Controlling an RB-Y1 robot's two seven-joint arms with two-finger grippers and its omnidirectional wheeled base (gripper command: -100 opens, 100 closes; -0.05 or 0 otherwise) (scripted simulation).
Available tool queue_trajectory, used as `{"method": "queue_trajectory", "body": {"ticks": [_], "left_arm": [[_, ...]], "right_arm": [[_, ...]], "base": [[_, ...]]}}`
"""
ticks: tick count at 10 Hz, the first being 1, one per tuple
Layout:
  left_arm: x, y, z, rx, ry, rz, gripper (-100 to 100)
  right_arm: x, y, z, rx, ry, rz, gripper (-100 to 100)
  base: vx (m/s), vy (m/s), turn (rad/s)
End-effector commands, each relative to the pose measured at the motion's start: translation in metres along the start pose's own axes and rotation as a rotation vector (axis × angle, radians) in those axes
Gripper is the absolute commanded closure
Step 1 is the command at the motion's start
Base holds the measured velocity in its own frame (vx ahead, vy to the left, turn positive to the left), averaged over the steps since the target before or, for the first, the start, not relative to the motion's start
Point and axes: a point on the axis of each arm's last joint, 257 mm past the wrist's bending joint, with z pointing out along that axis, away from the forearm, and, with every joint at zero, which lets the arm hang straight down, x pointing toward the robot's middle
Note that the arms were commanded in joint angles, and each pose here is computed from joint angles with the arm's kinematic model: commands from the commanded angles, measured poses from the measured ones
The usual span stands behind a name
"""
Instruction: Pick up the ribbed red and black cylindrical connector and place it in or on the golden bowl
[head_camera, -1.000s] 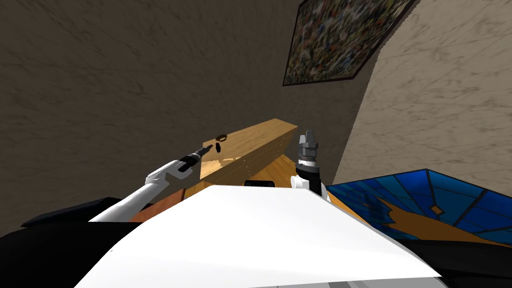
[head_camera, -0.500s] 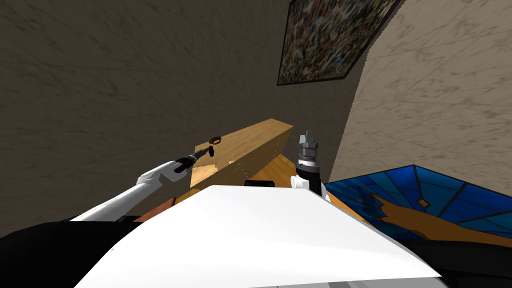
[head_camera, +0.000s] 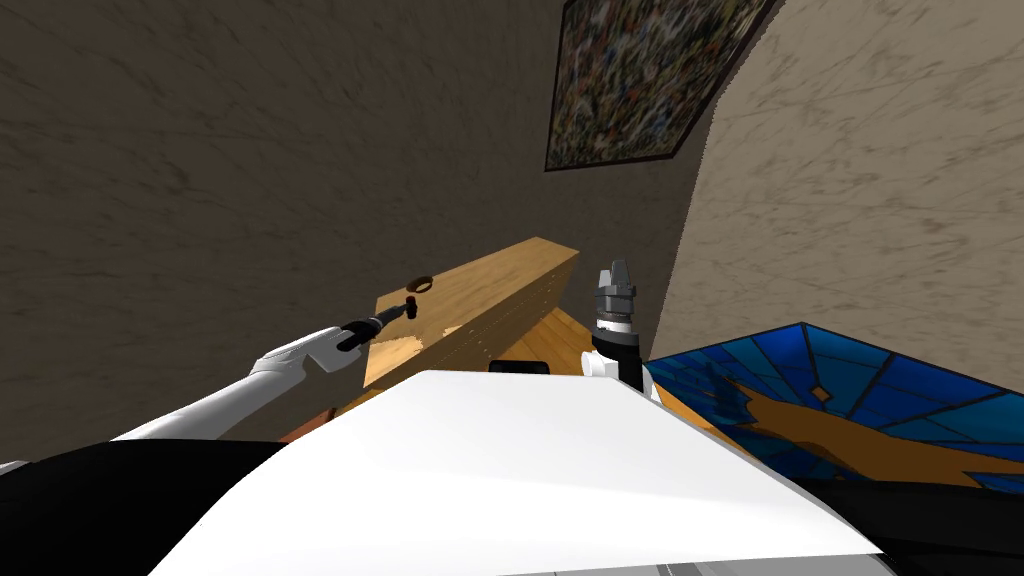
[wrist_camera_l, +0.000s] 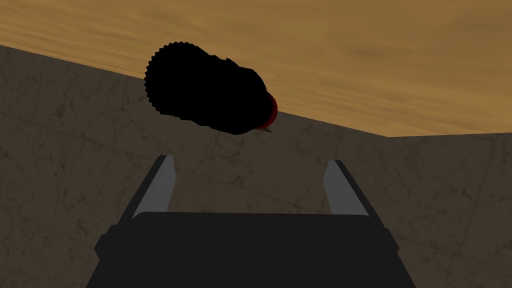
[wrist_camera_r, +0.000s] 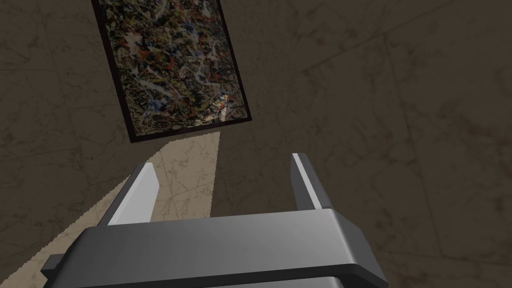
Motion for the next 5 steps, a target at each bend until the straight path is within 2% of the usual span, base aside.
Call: {"method": "queue_trajectory", "body": {"ticks": [1,2,3,5], "left_arm": [[0.002,0.028,-0.003,-0.060,0.025,0.014,-100],[0.005,0.043,-0.007,-0.093,0.040,0.023,-100],[0.005,0.043,-0.007,-0.093,0.040,0.023,-100],[0.012,0.066,-0.013,-0.143,0.068,0.037,-100]], "right_arm": [[0.000,0.000,0.000,0.000,0.000,0.000,0],[0.000,0.000,0.000,0.000,0.000,0.000,0],[0.000,0.000,0.000,0.000,0.000,0.000,0],[0.000,0.000,0.000,0.000,0.000,0.000,0]], "base": [[0.088,-0.100,-0.176],[0.084,-0.089,-0.114],[0.086,-0.048,-0.087],[0.084,-0.026,-0.112]]}}
